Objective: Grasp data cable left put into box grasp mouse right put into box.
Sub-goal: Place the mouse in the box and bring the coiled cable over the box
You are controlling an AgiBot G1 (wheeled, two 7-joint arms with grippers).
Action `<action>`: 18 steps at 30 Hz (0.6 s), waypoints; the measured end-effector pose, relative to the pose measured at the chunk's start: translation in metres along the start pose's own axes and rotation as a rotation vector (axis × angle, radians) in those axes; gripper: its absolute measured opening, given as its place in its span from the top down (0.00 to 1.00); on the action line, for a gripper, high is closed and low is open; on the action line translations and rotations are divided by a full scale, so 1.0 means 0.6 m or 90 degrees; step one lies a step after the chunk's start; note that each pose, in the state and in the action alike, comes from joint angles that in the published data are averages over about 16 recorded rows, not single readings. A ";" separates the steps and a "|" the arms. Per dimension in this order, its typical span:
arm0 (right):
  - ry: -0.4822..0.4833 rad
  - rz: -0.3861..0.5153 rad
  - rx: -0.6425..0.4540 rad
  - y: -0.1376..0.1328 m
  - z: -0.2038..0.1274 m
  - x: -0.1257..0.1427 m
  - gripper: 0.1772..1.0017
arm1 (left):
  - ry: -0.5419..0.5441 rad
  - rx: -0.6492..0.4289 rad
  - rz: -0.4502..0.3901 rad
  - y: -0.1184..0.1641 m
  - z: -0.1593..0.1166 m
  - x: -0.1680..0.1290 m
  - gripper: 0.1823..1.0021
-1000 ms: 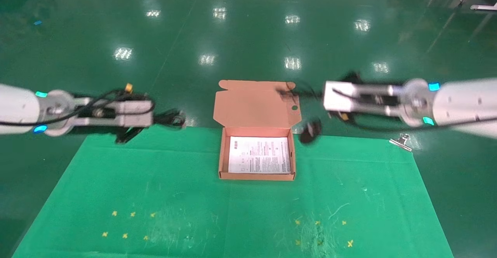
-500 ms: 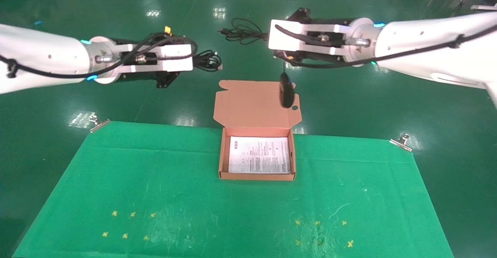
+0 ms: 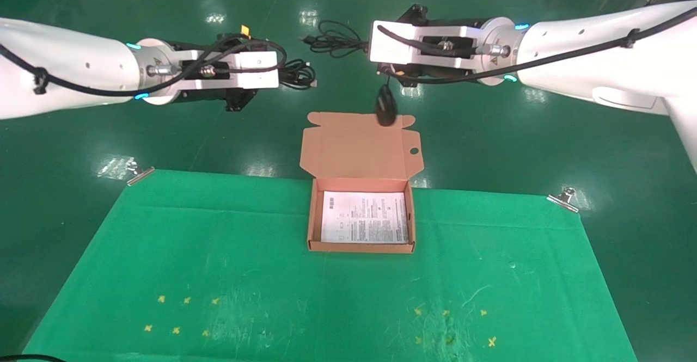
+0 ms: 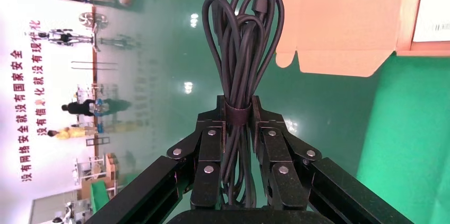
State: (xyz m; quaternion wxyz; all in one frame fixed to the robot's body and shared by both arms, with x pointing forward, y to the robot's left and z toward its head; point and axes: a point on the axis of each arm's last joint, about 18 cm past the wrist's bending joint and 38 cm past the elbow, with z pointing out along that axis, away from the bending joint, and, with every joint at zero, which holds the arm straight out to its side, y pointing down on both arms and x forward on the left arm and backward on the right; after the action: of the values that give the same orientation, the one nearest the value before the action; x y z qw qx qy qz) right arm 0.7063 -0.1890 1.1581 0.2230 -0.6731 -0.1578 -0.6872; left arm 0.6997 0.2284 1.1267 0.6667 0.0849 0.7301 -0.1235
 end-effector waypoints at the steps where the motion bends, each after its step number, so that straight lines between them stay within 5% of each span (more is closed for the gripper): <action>1: -0.001 0.001 0.000 0.000 0.001 -0.001 0.96 | 0.001 -0.001 0.001 0.001 0.001 0.002 0.90; 18: -0.066 0.028 -0.002 -0.003 0.055 -0.093 0.96 | 0.076 -0.070 0.013 0.045 0.008 0.096 0.90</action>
State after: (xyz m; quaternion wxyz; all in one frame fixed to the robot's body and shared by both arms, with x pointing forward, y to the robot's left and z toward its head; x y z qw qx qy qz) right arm 0.7331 -0.1651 1.1044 0.2286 -0.7115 -0.1531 -0.6466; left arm 0.7066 0.2503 1.0674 0.6267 0.0627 0.7735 -0.0707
